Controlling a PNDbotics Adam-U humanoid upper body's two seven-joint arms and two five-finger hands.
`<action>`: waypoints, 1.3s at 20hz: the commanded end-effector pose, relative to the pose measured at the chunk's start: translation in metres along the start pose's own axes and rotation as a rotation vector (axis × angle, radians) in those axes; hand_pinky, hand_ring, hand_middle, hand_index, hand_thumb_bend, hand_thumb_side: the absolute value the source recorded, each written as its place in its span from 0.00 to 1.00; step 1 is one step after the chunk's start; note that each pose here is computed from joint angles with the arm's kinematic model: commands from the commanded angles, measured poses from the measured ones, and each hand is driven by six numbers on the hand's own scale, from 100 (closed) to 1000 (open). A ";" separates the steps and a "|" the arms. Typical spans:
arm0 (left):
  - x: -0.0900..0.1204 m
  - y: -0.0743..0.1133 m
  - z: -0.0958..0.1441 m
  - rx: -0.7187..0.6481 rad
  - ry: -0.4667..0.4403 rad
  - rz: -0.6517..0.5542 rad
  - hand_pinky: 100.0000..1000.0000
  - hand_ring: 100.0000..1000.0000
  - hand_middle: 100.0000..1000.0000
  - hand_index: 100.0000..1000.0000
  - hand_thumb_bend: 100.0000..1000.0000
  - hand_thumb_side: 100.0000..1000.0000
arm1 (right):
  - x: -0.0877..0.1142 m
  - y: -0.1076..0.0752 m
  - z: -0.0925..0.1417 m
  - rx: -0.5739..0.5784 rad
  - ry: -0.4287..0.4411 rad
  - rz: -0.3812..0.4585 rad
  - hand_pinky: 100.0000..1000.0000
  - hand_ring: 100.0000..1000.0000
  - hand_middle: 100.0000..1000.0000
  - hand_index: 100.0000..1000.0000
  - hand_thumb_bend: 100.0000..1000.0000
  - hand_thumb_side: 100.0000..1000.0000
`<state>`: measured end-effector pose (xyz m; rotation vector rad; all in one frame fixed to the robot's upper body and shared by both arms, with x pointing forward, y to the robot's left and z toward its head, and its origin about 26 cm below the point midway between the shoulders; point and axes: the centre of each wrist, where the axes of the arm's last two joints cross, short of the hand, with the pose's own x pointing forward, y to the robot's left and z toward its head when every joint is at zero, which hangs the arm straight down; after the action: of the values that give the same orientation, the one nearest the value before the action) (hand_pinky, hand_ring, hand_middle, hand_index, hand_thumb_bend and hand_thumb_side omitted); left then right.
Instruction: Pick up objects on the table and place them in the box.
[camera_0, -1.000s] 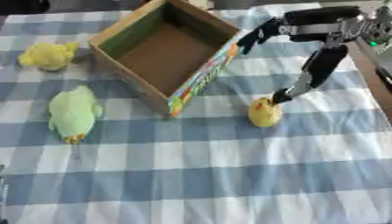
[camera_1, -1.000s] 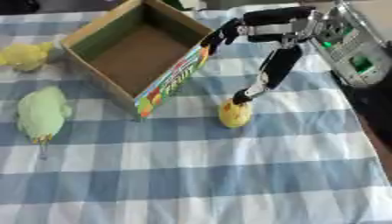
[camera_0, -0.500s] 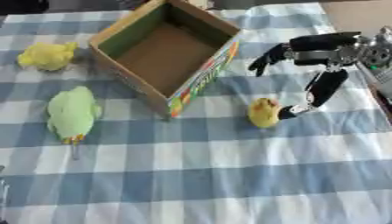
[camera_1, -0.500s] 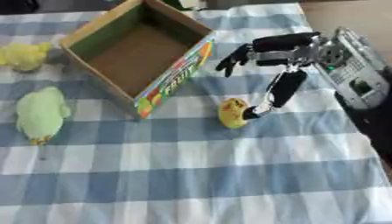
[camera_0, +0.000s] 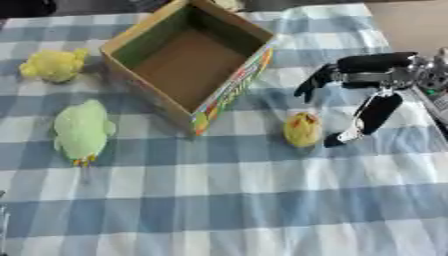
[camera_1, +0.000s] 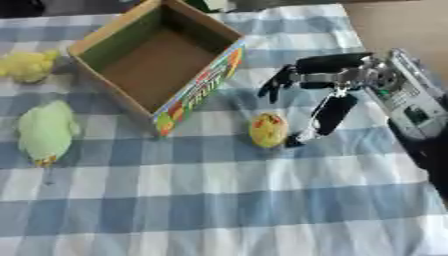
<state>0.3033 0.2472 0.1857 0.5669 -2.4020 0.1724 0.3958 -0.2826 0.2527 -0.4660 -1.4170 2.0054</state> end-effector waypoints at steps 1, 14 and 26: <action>0.006 0.001 -0.005 0.002 -0.030 0.008 0.41 0.54 0.55 0.71 0.00 0.78 | 0.001 -0.008 0.007 0.035 -0.013 0.063 0.82 0.86 0.59 0.83 0.50 0.27; 0.007 -0.001 -0.004 -0.006 -0.030 0.016 0.41 0.54 0.55 0.71 0.00 0.79 | 0.000 0.009 -0.006 -0.026 0.043 0.033 0.79 0.83 0.51 0.77 0.45 0.29; 0.007 -0.002 -0.004 -0.012 -0.030 0.018 0.41 0.54 0.56 0.71 0.00 0.78 | -0.006 0.020 -0.011 -0.081 0.080 0.049 0.77 0.80 0.44 0.69 0.37 0.31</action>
<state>0.3037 0.2451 0.1866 0.5534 -2.4080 0.1616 0.4002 -0.2777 0.2275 -0.5859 -1.4710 1.9569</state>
